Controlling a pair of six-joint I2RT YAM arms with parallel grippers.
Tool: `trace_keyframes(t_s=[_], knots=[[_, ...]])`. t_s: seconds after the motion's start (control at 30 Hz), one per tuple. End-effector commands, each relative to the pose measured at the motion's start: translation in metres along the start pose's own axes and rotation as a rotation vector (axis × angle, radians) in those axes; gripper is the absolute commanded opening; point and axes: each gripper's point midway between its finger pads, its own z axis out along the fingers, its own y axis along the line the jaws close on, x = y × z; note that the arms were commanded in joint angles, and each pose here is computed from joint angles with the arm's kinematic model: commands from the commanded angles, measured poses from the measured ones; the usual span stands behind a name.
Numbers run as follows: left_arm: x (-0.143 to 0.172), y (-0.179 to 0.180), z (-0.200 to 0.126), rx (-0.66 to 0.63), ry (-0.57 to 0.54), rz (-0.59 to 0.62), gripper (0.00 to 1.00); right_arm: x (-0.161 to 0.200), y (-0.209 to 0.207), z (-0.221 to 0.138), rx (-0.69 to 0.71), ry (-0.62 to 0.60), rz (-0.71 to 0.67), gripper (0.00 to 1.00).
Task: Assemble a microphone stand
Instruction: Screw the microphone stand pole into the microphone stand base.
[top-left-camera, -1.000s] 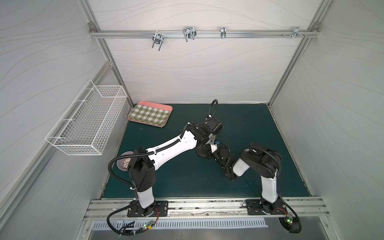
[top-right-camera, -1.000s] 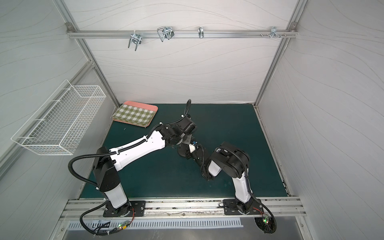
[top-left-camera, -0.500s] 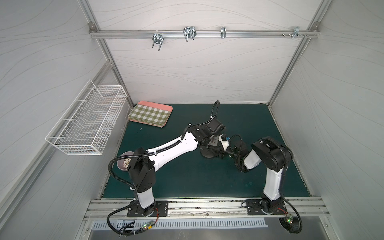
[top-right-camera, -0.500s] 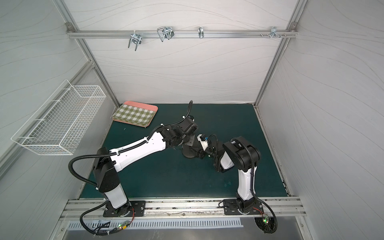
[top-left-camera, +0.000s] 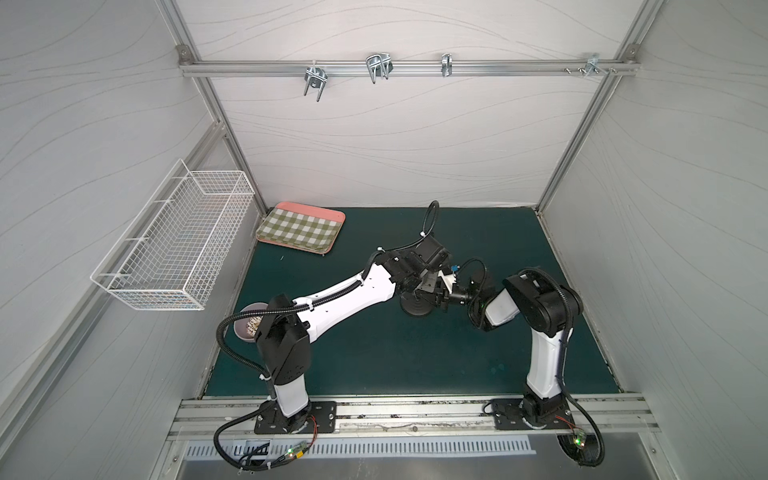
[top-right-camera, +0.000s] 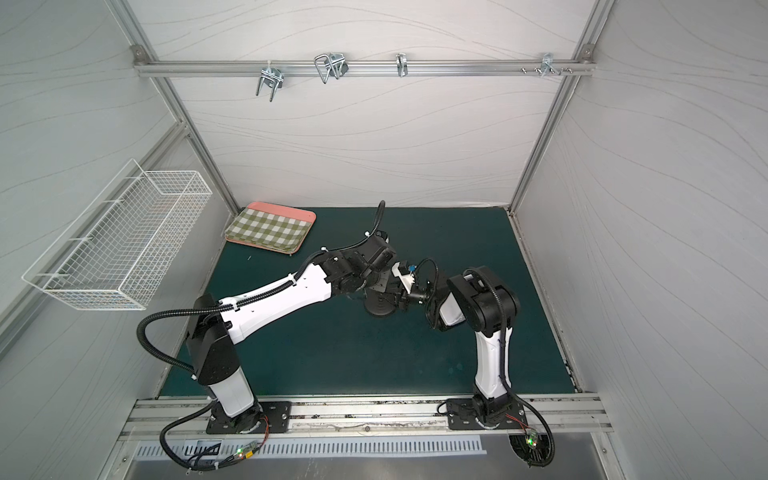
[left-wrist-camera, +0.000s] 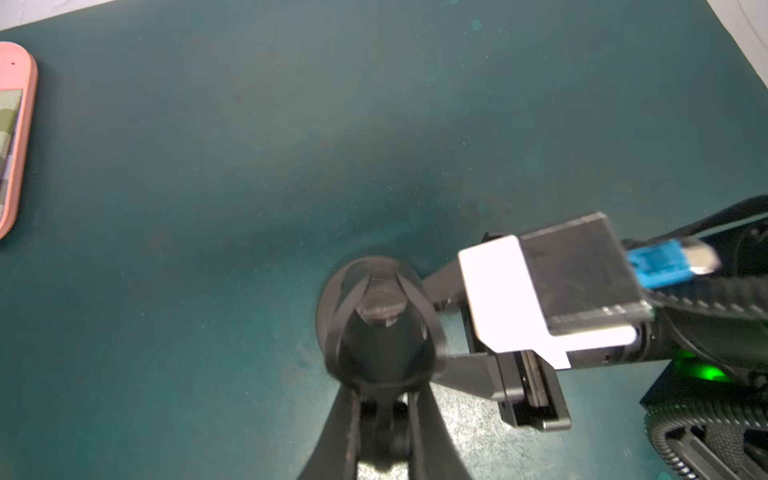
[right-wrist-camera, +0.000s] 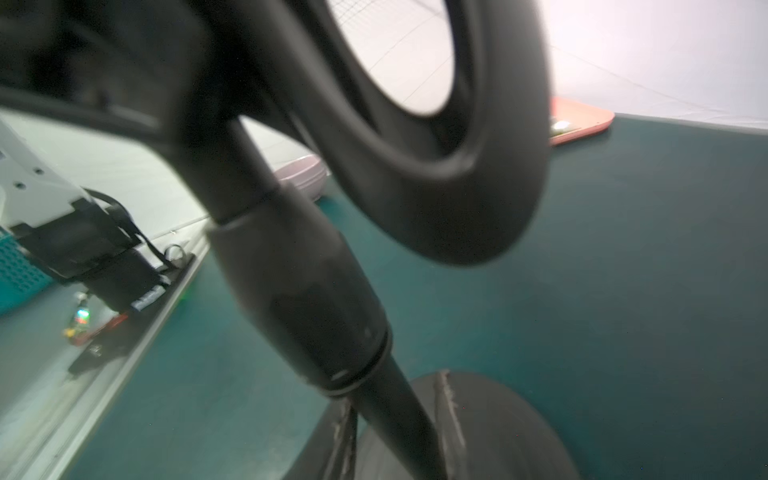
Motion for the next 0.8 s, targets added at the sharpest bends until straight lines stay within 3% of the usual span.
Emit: trace_keyframes(t_s=[0.0,0.33,0.57,0.63,0.77], knots=[[0.018,-0.006,0.008,0.028,0.083,0.011,0.04,0.004,-0.002,0.005,0.043,-0.002,-0.034,0.24],[0.014,-0.003,0.01,0.021,0.085,-0.004,0.03,0.01,-0.003,0.018,0.348,0.017,-0.129,0.19],[0.013,0.004,0.008,0.012,0.081,-0.022,0.03,0.009,-0.013,0.025,0.691,-0.005,-0.142,0.19],[0.012,0.005,0.007,0.01,0.08,-0.024,0.03,0.006,-0.009,0.031,0.71,-0.014,-0.157,0.2],[0.011,0.006,0.006,0.011,0.078,-0.024,0.04,0.002,0.005,0.04,0.615,-0.011,-0.189,0.33]])
